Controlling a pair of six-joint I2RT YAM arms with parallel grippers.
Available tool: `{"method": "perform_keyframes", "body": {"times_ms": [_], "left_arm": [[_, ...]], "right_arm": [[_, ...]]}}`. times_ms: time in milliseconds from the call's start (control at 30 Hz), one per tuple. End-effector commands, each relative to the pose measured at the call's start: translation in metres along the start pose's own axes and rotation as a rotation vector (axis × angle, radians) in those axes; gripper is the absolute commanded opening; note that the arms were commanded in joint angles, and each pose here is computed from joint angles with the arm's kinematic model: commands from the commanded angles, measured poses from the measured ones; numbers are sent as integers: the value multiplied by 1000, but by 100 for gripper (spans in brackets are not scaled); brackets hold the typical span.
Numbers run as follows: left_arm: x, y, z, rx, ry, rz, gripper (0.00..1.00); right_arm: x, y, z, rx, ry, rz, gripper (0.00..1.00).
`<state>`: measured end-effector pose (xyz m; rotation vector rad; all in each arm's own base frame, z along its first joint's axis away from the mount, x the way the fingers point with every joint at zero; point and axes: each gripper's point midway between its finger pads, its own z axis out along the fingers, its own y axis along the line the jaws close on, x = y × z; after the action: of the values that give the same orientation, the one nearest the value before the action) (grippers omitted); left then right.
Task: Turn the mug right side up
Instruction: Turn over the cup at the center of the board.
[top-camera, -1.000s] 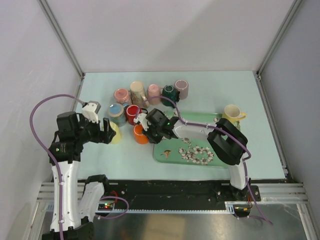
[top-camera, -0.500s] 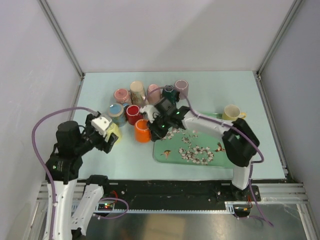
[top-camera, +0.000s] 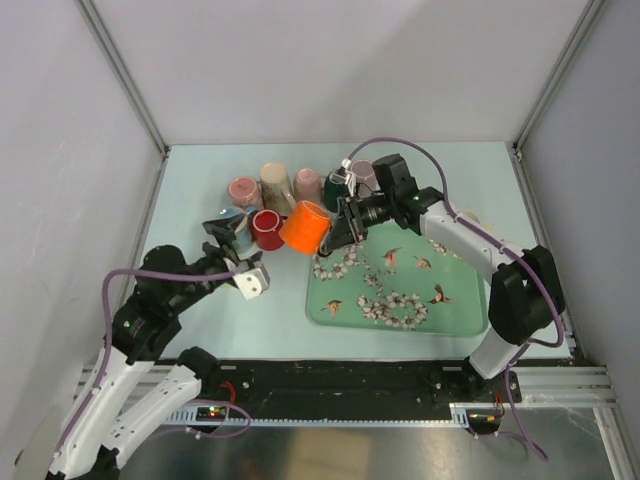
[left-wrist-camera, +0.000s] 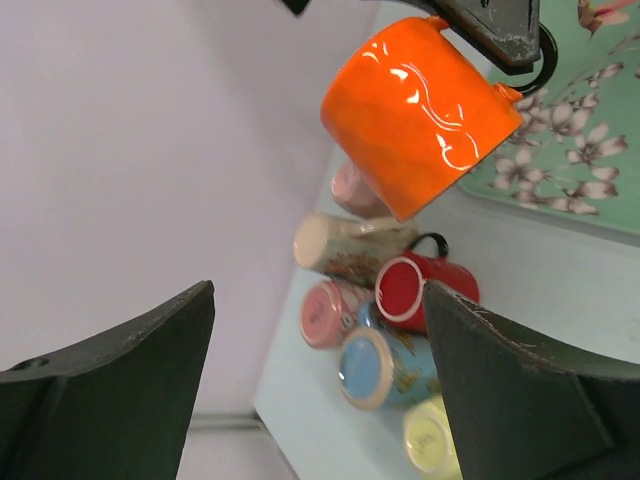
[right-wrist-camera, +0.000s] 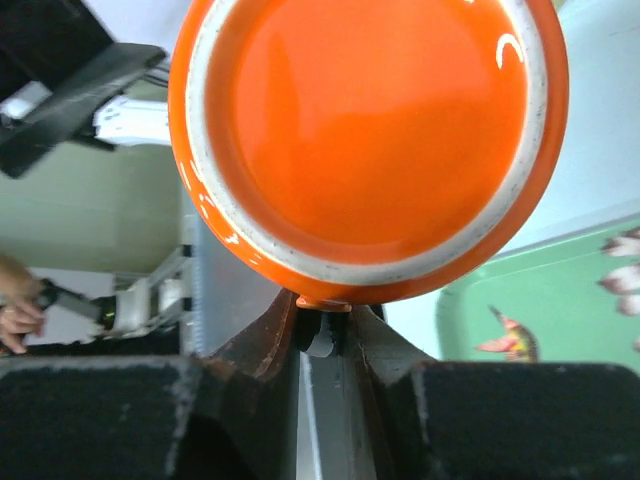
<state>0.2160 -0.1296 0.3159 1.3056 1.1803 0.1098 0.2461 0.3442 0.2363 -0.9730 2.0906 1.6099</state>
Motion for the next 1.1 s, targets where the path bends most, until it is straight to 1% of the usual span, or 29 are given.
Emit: {"method": "perform_keyframes", "body": {"times_ms": [0, 133, 267, 500, 567, 633, 700, 767, 833, 900, 967, 1033, 1067], "left_arm": [[-30, 22, 18, -106, -130, 250, 89], [-44, 3, 34, -82, -209, 359, 89], [-52, -14, 49, -79, -278, 441, 90], [-63, -20, 70, -104, -309, 477, 89], [-64, -18, 73, -124, -301, 486, 84], [-65, -14, 74, -156, -298, 492, 75], [-68, -9, 74, -186, -298, 493, 61], [-69, -6, 74, -202, -290, 484, 42], [-67, -4, 75, -211, -279, 463, 28], [-65, -3, 76, -211, -268, 442, 17], [-63, -4, 77, -209, -263, 426, 6], [-61, -5, 77, -207, -257, 403, 2], [-59, -6, 77, -203, -247, 380, 1]], "right_arm": [[-6, 70, -22, -257, -12, -32, 0], [6, 82, -29, -310, 7, -20, 0], [13, 84, -35, -317, 3, -19, 0], [15, 82, -41, -318, -8, -12, 0], [15, 81, -41, -319, -7, -8, 0], [16, 80, -40, -317, -6, -4, 0], [18, 79, -38, -313, -5, 1, 0], [18, 76, -37, -305, -8, 2, 0], [18, 74, -36, -298, -11, -1, 0], [17, 73, -35, -289, -15, -4, 0], [17, 70, -33, -275, -21, -5, 6], [15, 66, -33, -252, -33, -1, 24], [13, 64, -34, -235, -44, -3, 36]]}}
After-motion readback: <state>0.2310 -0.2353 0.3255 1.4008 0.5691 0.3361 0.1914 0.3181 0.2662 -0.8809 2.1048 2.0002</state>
